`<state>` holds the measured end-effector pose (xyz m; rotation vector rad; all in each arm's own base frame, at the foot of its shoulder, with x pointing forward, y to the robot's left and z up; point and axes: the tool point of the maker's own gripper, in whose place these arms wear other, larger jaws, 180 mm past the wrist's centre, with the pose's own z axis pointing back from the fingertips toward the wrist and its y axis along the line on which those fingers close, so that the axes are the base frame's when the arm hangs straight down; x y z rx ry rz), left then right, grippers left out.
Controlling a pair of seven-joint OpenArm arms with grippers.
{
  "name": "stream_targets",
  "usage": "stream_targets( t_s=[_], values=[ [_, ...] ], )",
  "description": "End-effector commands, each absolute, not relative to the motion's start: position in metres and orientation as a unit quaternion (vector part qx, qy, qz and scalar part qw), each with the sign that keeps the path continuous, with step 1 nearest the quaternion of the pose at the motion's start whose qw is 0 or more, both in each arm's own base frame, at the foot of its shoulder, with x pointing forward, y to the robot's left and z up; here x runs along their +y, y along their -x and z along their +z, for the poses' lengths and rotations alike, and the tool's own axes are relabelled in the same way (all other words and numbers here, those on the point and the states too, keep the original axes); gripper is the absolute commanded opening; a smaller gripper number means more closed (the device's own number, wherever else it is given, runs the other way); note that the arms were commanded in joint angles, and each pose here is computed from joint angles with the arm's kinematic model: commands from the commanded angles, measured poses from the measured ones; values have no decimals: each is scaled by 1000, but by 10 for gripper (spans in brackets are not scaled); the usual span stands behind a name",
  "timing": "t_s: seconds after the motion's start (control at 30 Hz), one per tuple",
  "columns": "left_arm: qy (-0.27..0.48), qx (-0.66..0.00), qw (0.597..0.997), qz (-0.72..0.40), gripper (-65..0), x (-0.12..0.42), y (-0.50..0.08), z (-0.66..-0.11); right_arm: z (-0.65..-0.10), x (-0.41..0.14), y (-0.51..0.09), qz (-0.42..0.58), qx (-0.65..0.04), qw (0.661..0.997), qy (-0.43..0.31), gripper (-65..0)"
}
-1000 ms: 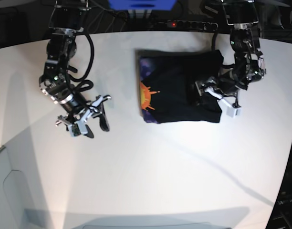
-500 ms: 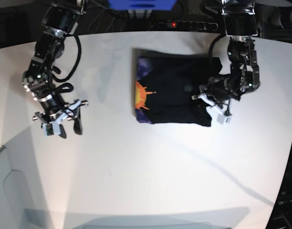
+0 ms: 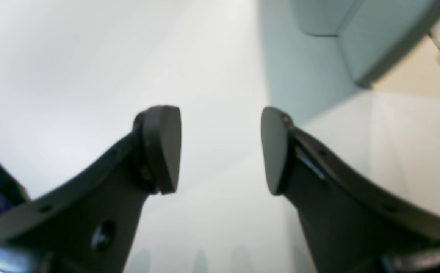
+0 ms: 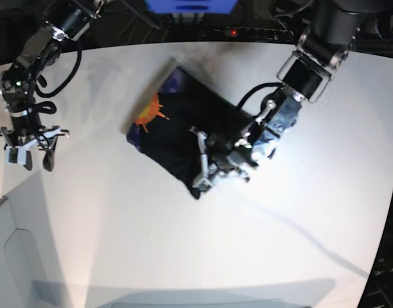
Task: Fold the T-shirt properly
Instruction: 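Grasp the bundle with the left gripper and slide it across the table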
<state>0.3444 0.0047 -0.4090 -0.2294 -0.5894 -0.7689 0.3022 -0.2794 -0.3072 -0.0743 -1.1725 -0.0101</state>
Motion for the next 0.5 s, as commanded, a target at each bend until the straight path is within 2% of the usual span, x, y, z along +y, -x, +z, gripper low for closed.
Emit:
stream_targets(
  t_s=[0.0, 0.13, 0.33, 0.4, 0.47],
  values=[
    [85, -300, 858, -408, -650, -4, -354, -403, -289, -284, -305, -1, -577, 815, 43, -341],
    [45, -338, 774, -533, -650, -50, -355, -408, -290, -292, -288, -11, -571, 818, 59, -341],
    [22, -376, 724, -578, -648, -94, -371, -411, -284, -297, -266, -29, -571, 816, 81, -341],
    [20, -375, 716, -589, -620, -107, -372, -410, -284, -294, -259, -32, -569, 818, 83, -341],
    [36, -363, 703, -610, -554, -120, -364, -410, -285, -290, -252, -31, -565, 820, 85, -341]
  ],
)
